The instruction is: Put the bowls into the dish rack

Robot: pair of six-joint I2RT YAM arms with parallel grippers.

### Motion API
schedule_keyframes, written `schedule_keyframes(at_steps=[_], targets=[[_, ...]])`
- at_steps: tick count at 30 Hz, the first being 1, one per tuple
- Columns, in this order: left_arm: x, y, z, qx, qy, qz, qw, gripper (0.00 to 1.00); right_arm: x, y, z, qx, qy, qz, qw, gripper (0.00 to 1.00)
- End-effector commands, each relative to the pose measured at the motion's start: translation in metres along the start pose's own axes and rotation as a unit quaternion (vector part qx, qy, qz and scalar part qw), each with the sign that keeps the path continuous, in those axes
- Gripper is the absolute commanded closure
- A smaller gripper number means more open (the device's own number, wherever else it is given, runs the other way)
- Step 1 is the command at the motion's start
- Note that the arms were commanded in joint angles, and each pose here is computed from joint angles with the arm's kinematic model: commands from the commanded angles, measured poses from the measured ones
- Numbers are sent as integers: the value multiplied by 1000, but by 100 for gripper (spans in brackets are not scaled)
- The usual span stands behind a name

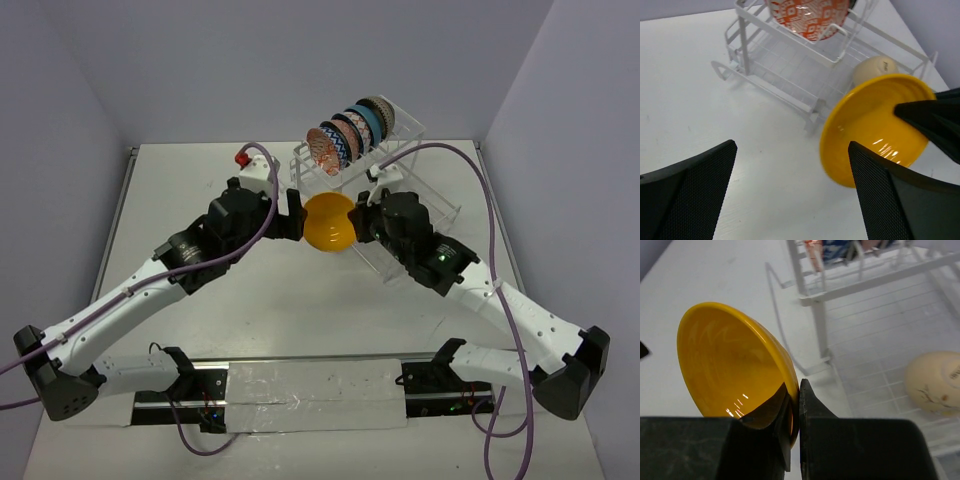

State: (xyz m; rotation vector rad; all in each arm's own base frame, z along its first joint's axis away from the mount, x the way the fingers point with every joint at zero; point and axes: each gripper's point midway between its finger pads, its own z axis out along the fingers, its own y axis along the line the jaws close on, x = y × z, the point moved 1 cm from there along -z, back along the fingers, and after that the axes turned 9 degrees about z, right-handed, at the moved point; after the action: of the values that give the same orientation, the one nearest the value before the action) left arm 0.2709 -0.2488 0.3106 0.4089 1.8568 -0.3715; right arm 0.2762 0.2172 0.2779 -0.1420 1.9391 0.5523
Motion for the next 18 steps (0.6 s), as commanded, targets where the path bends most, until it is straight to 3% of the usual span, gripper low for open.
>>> schedule_keyframes(at_steps=[1, 5, 10, 14, 18], targets=[[-11, 32, -1, -80, -8, -46, 996, 1, -21, -33, -14, 83, -60, -24, 994, 100], [-9, 69, 0, -97, -8, -109, 989, 1, -26, -78, -23, 198, -103, -86, 971, 100], [9, 125, -3, -135, 1, -156, 979, 1, -26, -125, -39, 348, -120, -147, 918, 100], [21, 149, -13, -156, 0, -159, 975, 1, -34, -140, -47, 412, -132, -213, 876, 100], [35, 165, -18, -174, 1, -160, 972, 1, -36, -153, -48, 441, -123, -260, 850, 100]])
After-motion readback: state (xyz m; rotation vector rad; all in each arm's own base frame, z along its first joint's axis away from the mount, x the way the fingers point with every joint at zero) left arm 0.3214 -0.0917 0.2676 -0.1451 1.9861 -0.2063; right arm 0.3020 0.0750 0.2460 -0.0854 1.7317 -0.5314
